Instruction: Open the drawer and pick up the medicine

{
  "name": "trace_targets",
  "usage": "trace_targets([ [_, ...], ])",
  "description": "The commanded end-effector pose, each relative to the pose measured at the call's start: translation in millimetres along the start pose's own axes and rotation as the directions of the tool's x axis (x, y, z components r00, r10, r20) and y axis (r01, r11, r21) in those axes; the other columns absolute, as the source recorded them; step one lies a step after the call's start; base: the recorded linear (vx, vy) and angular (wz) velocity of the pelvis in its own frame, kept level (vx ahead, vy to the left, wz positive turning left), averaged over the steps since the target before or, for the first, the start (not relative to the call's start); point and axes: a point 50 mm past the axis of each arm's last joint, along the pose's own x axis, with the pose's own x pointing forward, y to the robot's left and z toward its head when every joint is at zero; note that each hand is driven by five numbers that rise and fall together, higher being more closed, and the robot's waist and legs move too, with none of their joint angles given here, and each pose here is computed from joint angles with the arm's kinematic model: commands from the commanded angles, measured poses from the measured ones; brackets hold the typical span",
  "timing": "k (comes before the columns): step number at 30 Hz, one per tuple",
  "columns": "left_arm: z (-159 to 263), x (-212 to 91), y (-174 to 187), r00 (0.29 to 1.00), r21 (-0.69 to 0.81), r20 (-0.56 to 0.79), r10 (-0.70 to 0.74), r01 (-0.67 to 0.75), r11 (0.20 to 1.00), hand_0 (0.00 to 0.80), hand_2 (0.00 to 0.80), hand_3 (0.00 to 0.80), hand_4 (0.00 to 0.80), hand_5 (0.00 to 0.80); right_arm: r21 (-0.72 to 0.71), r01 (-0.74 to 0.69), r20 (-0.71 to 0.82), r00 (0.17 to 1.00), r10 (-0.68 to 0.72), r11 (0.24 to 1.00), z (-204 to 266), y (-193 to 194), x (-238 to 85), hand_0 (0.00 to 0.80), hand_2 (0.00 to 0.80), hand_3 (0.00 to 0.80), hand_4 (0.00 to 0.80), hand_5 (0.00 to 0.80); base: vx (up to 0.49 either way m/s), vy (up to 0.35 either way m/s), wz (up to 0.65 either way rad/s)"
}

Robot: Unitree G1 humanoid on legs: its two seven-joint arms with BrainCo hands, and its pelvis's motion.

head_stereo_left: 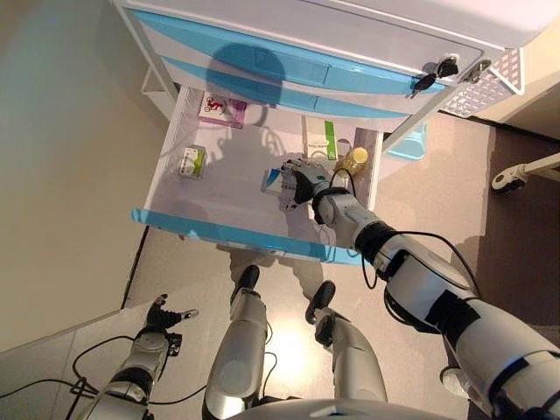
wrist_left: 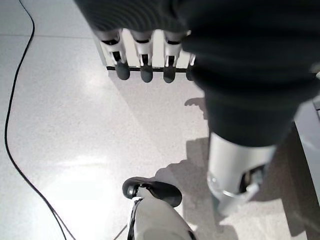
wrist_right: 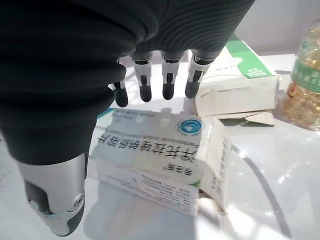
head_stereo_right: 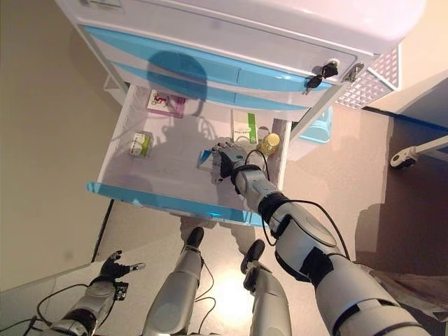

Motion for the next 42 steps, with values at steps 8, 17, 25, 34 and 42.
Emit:
trace_targets([
  [8,5,2,2,1.000,-0.032,0.007,0.020,-0.020,0.999,0.000,0.000,0.000,0.000,0.000,0.048,0.118,-0.015,0.993,-0.117,0.992,9,-41,12,0.000,0.000,0.000,0.000,0.000,0.000,0.000,0.00],
  [17,5,2,1,1.000,-0.037,0.010,0.021,-0.021,0.999,0.000,0.000,0.000,0.000,0.000,0.046,0.120,-0.005,0.993,-0.120,0.992,13,-41,12,0.000,0.000,0.000,0.000,0.000,0.000,0.000,0.00],
  [25,8,1,-2,1.000,-0.042,0.024,0.017,-0.016,0.999,0.000,0.000,0.000,0.000,0.000,0.031,0.126,-0.021,0.992,-0.126,0.992,8,-42,12,0.000,0.000,0.000,0.000,0.000,0.000,0.000,0.00],
  [34,11,1,-4,0.999,-0.054,0.037,0.013,-0.011,0.998,0.000,0.000,0.000,0.000,0.000,-0.011,0.131,-0.036,0.991,-0.131,0.991,2,-39,10,0.800,0.800,0.800,0.800,0.800,0.000,0.002,0.00],
  [42,10,0,-8,0.999,-0.063,0.038,0.002,0.000,0.998,0.000,0.000,0.000,0.000,0.000,-0.021,0.122,-0.032,0.992,-0.123,0.992,1,-35,9,0.800,0.800,0.800,0.800,0.800,0.000,0.000,0.00],
])
